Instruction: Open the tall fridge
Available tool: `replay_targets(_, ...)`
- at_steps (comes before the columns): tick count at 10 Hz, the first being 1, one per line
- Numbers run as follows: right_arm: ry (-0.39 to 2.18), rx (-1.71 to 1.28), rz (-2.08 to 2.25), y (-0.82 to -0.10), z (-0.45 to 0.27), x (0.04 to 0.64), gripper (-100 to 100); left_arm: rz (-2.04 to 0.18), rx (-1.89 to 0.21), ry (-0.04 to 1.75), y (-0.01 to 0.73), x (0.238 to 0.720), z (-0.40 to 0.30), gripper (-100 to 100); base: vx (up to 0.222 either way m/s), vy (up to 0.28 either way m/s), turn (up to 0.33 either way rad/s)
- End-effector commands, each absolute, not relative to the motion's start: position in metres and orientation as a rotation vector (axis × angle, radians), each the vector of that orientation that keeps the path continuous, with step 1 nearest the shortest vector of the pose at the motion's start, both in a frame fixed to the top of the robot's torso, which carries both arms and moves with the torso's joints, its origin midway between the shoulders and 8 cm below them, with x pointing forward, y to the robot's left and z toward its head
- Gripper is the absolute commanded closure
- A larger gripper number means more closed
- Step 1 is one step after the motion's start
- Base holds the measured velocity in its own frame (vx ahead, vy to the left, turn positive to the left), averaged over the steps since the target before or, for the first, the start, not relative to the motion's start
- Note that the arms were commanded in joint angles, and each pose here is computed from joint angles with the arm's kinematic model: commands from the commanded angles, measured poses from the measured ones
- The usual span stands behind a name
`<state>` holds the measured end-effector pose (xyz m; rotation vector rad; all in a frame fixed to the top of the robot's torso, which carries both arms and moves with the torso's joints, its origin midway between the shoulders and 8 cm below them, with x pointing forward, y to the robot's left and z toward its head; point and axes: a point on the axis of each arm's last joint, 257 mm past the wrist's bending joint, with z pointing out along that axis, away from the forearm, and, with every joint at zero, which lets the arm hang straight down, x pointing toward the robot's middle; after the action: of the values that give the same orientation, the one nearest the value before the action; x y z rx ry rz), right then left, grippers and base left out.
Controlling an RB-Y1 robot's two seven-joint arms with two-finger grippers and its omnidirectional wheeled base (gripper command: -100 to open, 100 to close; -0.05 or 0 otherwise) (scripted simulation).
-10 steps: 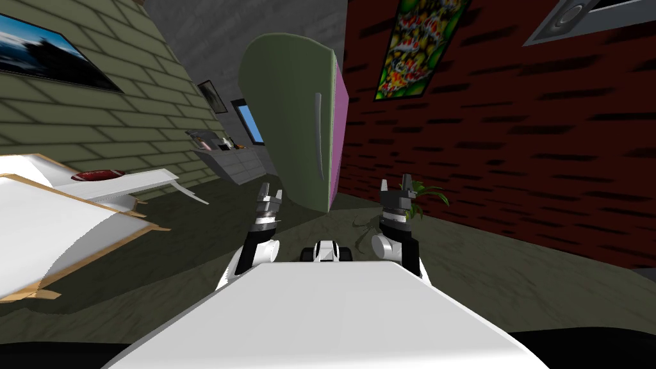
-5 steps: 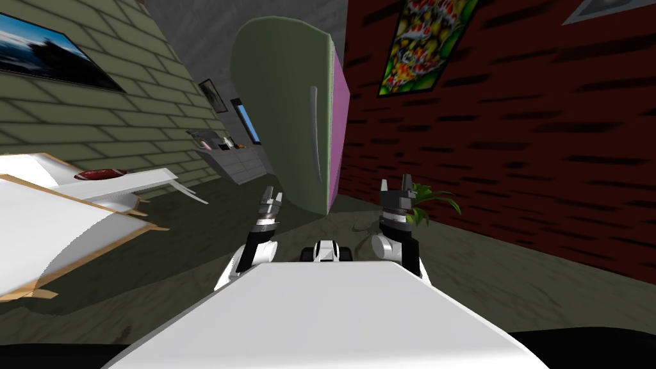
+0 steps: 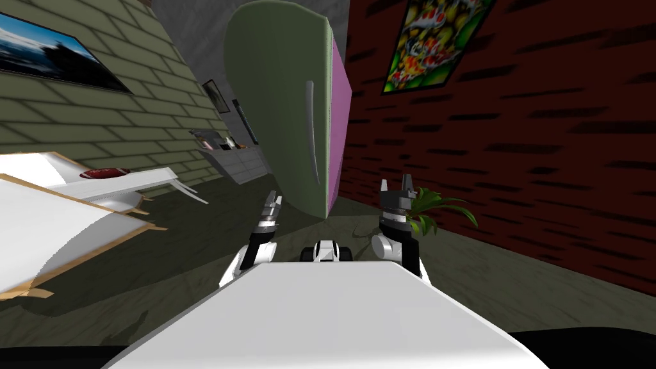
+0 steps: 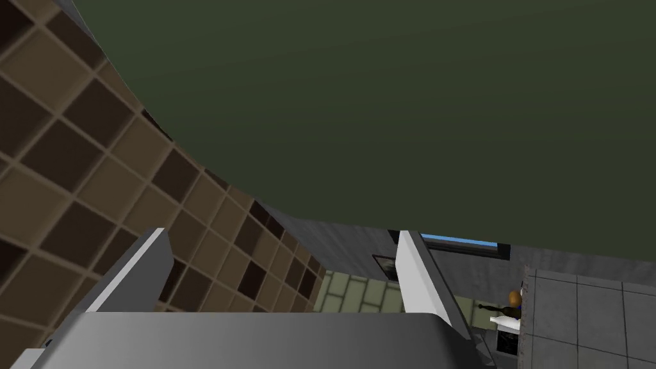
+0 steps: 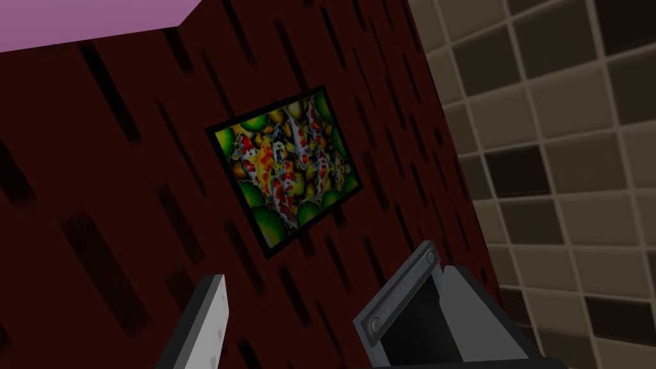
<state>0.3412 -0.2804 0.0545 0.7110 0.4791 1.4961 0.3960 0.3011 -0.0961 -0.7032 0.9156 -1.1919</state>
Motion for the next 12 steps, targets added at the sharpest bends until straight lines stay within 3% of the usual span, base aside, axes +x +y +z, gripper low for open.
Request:
replay_targets(1, 0.479, 0.711, 1.496, -0.280, 0.054, 0.341, 0, -1.138, -0.678, 0.948, 0.312, 0.397, -0.113, -100, 0.166, -0.110, 0.069)
replay_targets(12, 0.479, 0.711, 1.496, -0.280, 0.054, 0.341, 0, -0.934, -0.616, 1.048, 0.353, 0.398, -0.188, -100, 0.149, -0.111, 0.059)
